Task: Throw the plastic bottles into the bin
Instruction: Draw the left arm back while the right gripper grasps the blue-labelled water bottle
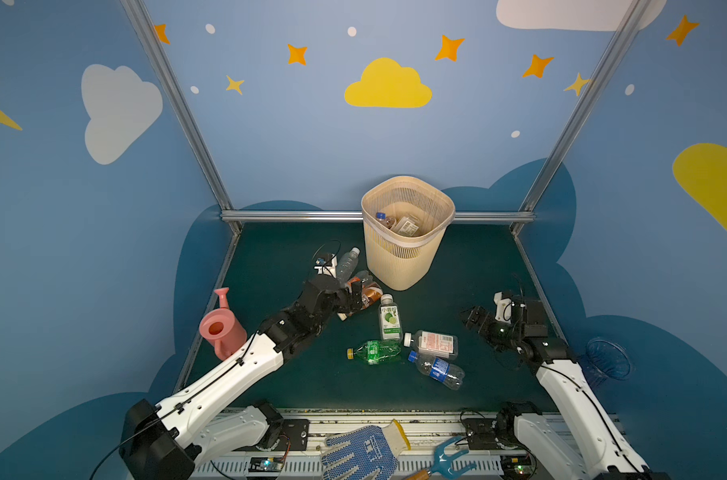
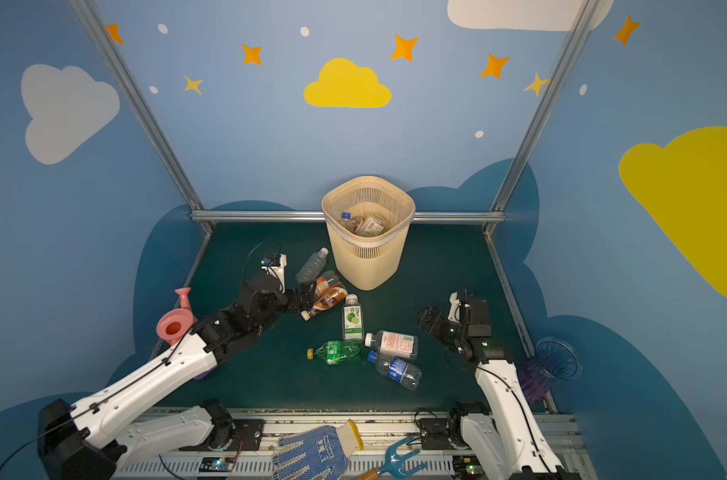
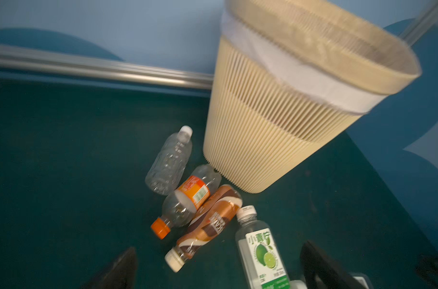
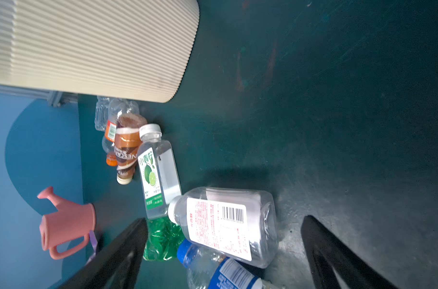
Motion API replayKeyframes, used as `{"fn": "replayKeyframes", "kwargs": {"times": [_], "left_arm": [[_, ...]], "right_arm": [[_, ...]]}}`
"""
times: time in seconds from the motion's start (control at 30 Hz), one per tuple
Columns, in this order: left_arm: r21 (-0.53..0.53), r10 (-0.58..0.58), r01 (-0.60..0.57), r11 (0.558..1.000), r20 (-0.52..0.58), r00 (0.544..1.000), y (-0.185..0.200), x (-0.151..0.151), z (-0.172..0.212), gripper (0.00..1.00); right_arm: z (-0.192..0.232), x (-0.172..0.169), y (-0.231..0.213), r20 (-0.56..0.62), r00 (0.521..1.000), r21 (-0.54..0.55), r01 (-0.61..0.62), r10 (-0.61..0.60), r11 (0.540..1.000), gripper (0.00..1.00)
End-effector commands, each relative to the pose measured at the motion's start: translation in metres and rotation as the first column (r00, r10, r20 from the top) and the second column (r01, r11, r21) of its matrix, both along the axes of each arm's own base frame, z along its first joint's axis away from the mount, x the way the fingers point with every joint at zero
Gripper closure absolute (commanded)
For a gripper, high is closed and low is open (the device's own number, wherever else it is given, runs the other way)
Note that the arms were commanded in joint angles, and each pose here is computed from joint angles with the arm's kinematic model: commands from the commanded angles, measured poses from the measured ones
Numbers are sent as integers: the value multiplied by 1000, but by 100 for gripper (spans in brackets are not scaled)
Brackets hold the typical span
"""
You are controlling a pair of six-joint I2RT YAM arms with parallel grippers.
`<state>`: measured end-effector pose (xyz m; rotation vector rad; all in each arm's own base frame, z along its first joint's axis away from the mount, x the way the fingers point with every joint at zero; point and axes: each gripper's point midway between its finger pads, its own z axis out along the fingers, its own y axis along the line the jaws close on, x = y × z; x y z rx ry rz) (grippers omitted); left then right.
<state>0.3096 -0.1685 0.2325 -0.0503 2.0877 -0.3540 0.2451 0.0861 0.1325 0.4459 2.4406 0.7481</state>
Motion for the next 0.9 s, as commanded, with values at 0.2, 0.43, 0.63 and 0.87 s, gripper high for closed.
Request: {"fn": "replayKeyframes", "kwargs": {"times": [0.2,0.43,0.63,0.87], "left_arm": [[-70,219,-223,972,-52,974,65,-4,-12,0],[-124,266,-276,953,-93,959,85,-7,-20,0],[-141,280,-296,945,-118,953,90,-9,-27,0],[-146,292,-309,940,-125,948,95,-13,-31,0]], "right_arm": [[-10,-37,35,-64,969,-104,-246,240,964,14],[-19,-56,61,-94,916,-151,-400,390,904,20],[-26,-71,76,-133,858,-206,-513,496,833,19],[-41,-84,85,-213,798,-253,-603,564,757,15]]}}
